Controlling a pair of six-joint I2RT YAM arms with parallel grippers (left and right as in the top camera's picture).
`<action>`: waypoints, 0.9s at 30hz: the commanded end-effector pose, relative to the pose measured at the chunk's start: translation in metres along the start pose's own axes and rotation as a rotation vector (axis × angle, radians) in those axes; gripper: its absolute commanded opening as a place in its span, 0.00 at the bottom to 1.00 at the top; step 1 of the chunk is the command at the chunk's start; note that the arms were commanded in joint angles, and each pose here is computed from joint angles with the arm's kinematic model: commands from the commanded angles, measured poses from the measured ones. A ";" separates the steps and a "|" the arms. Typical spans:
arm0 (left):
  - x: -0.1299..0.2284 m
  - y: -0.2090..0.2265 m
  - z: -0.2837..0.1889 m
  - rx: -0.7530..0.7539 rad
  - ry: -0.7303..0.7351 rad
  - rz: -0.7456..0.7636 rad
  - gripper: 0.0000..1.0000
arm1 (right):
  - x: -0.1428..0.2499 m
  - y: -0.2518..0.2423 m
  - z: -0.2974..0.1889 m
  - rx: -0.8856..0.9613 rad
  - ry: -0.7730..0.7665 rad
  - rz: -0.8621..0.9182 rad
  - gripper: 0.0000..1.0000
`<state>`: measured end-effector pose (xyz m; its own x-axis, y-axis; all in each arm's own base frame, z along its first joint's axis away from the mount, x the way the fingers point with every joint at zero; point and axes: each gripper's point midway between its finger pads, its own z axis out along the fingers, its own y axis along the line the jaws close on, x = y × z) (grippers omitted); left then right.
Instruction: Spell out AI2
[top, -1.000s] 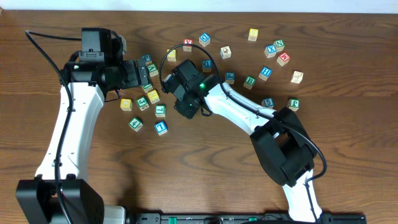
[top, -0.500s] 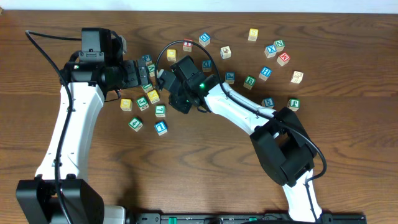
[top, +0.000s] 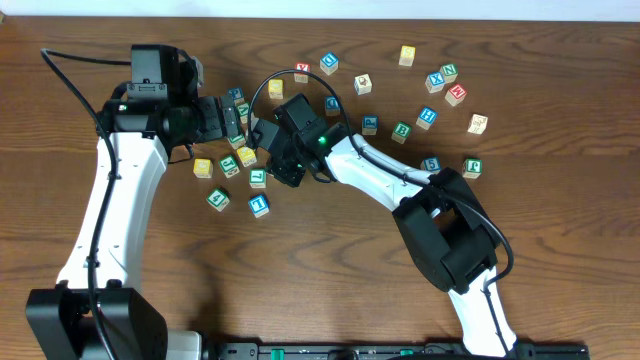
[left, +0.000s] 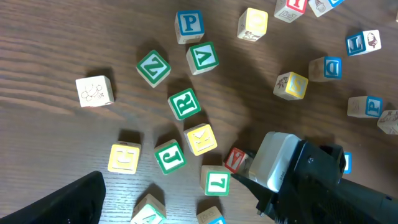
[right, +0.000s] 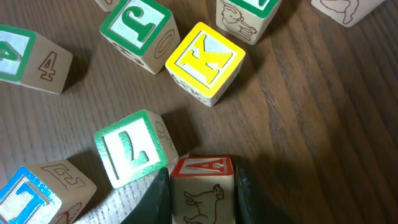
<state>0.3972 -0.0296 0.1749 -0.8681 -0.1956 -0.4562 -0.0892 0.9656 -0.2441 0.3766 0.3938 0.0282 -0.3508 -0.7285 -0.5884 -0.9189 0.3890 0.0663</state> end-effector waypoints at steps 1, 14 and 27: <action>-0.004 0.001 -0.005 -0.003 -0.014 -0.001 0.98 | 0.016 -0.001 0.011 -0.027 0.031 0.041 0.12; -0.004 0.001 -0.005 -0.003 -0.014 -0.001 0.98 | 0.025 -0.017 0.003 -0.049 0.027 0.117 0.21; -0.004 0.001 -0.005 -0.003 -0.014 -0.001 0.98 | 0.010 -0.012 0.003 -0.091 -0.042 0.019 0.20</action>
<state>0.3972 -0.0296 0.1749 -0.8681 -0.1956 -0.4562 -0.0892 0.9656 -0.2441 0.3885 0.3812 0.0301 -0.3816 -0.6897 -0.6153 -0.9129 0.3856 0.1339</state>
